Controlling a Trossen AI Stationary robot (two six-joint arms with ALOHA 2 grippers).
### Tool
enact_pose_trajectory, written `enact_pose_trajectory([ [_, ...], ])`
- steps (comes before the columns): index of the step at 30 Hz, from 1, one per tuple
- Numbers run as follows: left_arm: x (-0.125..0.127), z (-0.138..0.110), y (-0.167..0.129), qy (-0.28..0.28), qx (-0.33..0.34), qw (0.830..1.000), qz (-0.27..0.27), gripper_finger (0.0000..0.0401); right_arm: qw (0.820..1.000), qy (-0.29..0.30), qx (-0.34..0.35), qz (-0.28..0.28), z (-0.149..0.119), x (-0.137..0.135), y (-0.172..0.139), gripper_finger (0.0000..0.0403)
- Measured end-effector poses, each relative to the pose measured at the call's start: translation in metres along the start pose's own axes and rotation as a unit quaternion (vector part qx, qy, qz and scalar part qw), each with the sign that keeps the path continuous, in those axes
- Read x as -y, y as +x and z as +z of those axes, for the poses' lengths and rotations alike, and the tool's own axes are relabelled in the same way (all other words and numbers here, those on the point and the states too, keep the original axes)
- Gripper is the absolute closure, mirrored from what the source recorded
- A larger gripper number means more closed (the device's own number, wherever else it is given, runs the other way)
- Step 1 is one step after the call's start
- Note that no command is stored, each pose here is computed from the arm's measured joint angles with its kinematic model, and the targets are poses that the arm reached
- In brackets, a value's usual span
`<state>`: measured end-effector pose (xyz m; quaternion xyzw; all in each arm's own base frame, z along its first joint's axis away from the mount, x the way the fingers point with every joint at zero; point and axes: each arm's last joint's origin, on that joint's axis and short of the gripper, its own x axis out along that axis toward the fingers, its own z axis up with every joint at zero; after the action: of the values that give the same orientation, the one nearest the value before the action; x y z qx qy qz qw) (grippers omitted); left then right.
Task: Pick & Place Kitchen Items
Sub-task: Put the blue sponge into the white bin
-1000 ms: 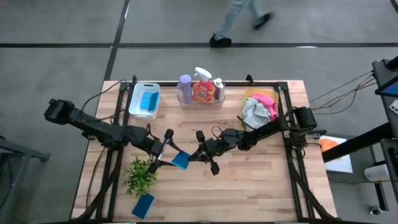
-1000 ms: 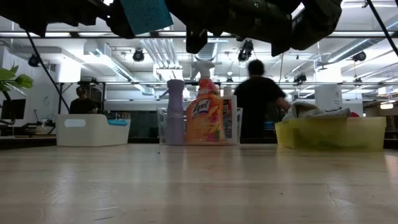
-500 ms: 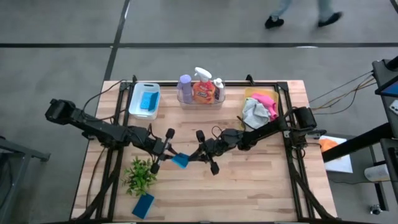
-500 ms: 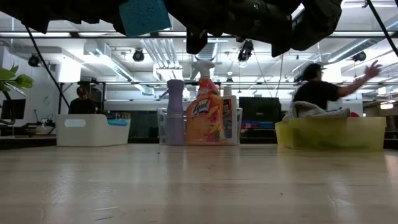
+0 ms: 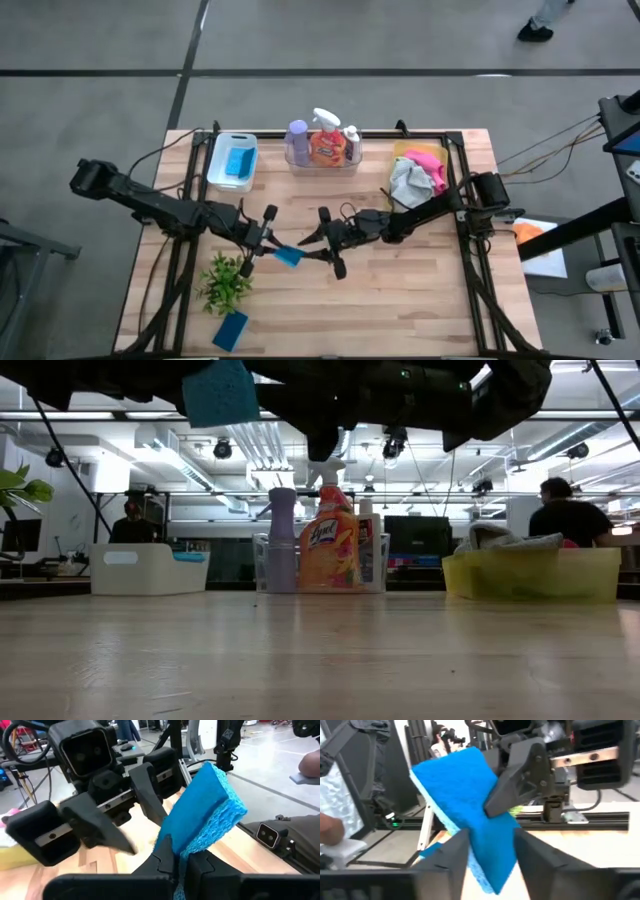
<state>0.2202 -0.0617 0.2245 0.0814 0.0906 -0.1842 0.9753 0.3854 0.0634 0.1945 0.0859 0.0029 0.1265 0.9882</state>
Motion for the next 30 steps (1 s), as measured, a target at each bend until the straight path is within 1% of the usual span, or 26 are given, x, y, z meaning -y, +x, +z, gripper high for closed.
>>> enact_pose_trajectory([
  [3,0.000,0.001,-0.003,0.000,-0.001,1.000,0.003,0.0392,1.000,-0.021,0.012,0.000,0.002,-0.001,0.000,0.0178],
  [5,-0.001,0.004,-0.006,0.000,0.003,1.000,0.011,0.0395,0.999,-0.043,0.027,0.001,0.004,-0.005,-0.001,0.0142],
  [8,-0.001,0.005,-0.012,0.000,0.005,1.000,0.029,0.0395,0.995,-0.076,0.070,-0.011,0.004,-0.013,-0.006,0.0109],
  [11,-0.002,0.003,-0.019,-0.008,0.005,0.998,0.062,0.0395,0.988,-0.103,0.115,-0.027,-0.001,-0.022,-0.019,0.0100],
  [14,-0.003,-0.001,-0.028,-0.016,0.006,0.995,0.102,0.0395,0.983,-0.108,0.144,-0.036,-0.010,-0.027,-0.036,0.0099],
  [16,-0.004,-0.001,-0.035,-0.023,0.013,0.992,0.127,0.0395,0.983,-0.103,0.144,-0.041,-0.018,-0.028,-0.046,0.0099],
  [20,-0.010,-0.006,-0.049,-0.033,0.000,0.982,0.184,0.0395,0.988,-0.083,0.125,-0.043,-0.030,-0.030,-0.057,0.0098],
  [23,-0.017,-0.015,-0.061,-0.056,-0.019,0.971,0.232,0.0395,0.991,-0.071,0.112,-0.036,-0.037,-0.034,-0.062,0.0098],
  [25,-0.024,-0.024,-0.069,-0.079,-0.037,0.959,0.271,0.0395,0.992,-0.068,0.106,-0.029,-0.039,-0.038,-0.064,0.0098],
  [28,-0.036,-0.035,-0.082,-0.115,-0.052,0.930,0.344,0.0395,0.992,-0.067,0.102,-0.021,-0.041,-0.043,-0.064,0.0098],
  [30,-0.046,-0.039,-0.090,-0.135,-0.049,0.909,0.390,0.0395,0.992,-0.069,0.101,-0.019,-0.041,-0.044,-0.064,0.0098],
])
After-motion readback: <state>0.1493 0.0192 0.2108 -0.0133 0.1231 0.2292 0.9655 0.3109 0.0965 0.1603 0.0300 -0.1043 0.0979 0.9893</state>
